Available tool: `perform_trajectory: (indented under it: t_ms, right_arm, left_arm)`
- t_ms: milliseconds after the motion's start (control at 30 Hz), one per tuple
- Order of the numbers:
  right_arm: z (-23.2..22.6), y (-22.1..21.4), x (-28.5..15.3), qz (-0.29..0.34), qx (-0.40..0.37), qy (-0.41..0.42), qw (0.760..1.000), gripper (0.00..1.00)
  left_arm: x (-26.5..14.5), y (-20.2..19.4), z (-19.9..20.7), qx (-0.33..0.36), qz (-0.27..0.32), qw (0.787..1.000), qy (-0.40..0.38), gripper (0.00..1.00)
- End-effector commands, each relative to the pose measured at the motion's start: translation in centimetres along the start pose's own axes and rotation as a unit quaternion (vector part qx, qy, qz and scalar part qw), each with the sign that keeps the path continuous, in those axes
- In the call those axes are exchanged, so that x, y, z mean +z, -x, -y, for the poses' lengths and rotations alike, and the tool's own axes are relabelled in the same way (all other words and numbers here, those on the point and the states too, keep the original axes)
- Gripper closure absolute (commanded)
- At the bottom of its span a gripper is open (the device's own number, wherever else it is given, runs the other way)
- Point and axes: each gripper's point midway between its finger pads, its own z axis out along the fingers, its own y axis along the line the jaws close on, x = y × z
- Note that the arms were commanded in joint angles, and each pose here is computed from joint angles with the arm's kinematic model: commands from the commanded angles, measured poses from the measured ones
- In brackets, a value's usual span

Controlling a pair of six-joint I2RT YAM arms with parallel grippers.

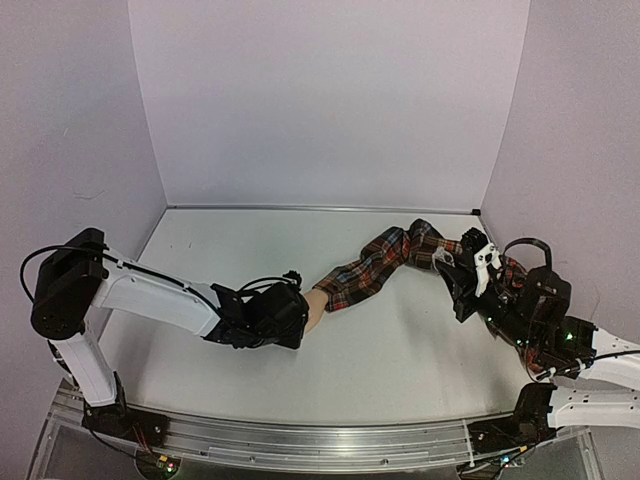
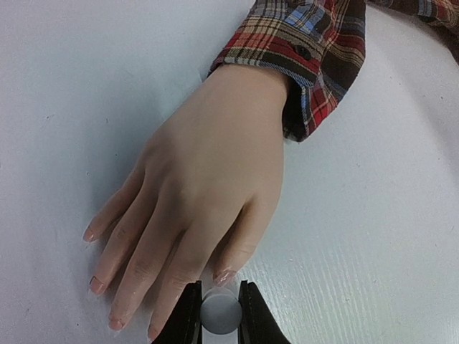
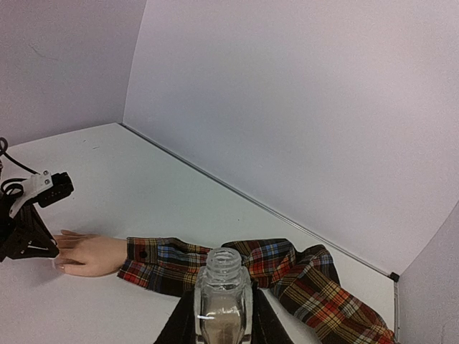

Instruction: Paint the nails

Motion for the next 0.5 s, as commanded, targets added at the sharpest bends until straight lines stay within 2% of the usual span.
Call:
perform_trajectory:
  t_ms: [0,467]
  right_arm:
    - [0.8,1.2,-0.3,0.022,0.014,-0.010,1.000,1.00]
    - [0.8,1.3,-0.3,0.023,0.013,-0.010,1.000,1.00]
  left_arm:
    - [0.2,2.2,1.1,-0.005,0.023,1.000,-0.014,1.00]
    - [1.2,2.0,1.2,0.004,0.016,1.000,-0.014,1.00]
